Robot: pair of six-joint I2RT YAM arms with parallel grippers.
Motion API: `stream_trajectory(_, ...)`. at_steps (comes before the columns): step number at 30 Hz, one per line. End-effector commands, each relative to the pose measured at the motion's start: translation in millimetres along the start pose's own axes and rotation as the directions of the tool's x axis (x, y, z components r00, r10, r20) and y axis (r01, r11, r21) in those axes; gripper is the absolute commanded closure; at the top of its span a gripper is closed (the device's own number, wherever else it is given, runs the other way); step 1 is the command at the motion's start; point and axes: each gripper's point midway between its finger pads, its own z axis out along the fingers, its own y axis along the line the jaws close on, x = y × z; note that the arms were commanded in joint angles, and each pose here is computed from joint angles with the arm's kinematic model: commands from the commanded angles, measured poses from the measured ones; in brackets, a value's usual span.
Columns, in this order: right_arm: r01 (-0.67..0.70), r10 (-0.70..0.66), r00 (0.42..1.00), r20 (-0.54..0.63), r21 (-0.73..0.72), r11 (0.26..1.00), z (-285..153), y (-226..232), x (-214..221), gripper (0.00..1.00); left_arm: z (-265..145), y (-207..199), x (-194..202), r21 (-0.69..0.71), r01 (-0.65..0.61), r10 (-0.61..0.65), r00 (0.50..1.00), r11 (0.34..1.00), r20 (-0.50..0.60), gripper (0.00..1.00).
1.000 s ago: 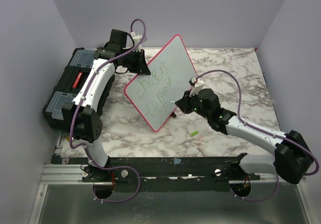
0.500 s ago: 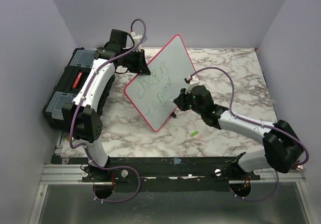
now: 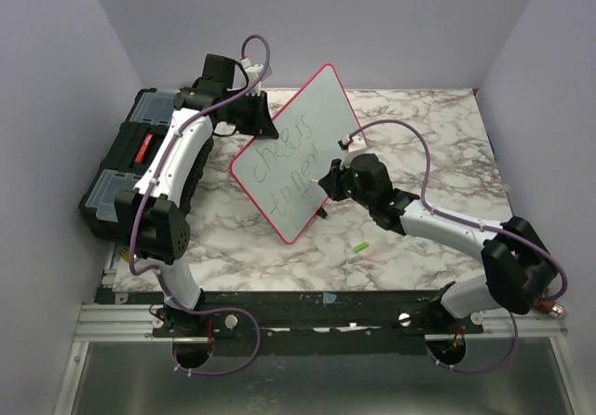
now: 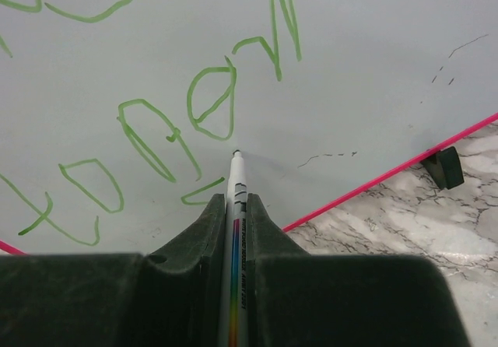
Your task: Write a sentence on the whiteboard
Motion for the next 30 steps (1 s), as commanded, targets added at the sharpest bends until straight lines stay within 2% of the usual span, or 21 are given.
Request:
stream_trajectory(1, 0.018, -0.02, 0.999, 0.033, 0.059, 0.998, 10.0, -7.1, -12.7, 0.99, -1.1, 21.4, -5.2, -0.101, -0.1, 0.101, 0.995, 0.99, 0.008, 1.0)
stream_trajectory(2, 0.06, -0.062, 0.998, 0.031, 0.07, 0.996, 10.4, -10.4, -13.2, 0.99, -1.3, 21.2, -4.7, -0.101, -0.099, 0.101, 0.995, 0.99, 0.007, 1.0)
stream_trajectory(3, 0.023, -0.027, 0.999, 0.039, 0.081, 0.996, 11.0, -10.7, -15.9, 0.99, -1.3, 21.3, -4.9, -0.101, -0.1, 0.101, 0.995, 0.99, 0.008, 1.0)
stream_trajectory(8, 0.032, -0.037, 0.998, 0.045, 0.107, 0.994, 11.0, -14.5, -20.7, 0.99, 0.2, 21.8, -4.8, -0.099, -0.097, 0.098, 0.995, 0.99, 0.006, 1.0)
stream_trajectory(22, 0.06, -0.063, 0.996, 0.066, 0.046, 0.997, -9.4, -2.6, -35.6, 0.99, 1.1, 22.3, -7.4, -0.097, -0.092, 0.093, 0.996, 0.991, 0.005, 1.0)
stream_trajectory(30, 0.058, -0.058, 0.996, 0.069, 0.006, 0.998, -0.7, 6.4, -38.0, 0.99, 0.7, 21.9, -6.6, -0.096, -0.091, 0.092, 0.996, 0.991, 0.004, 1.0)
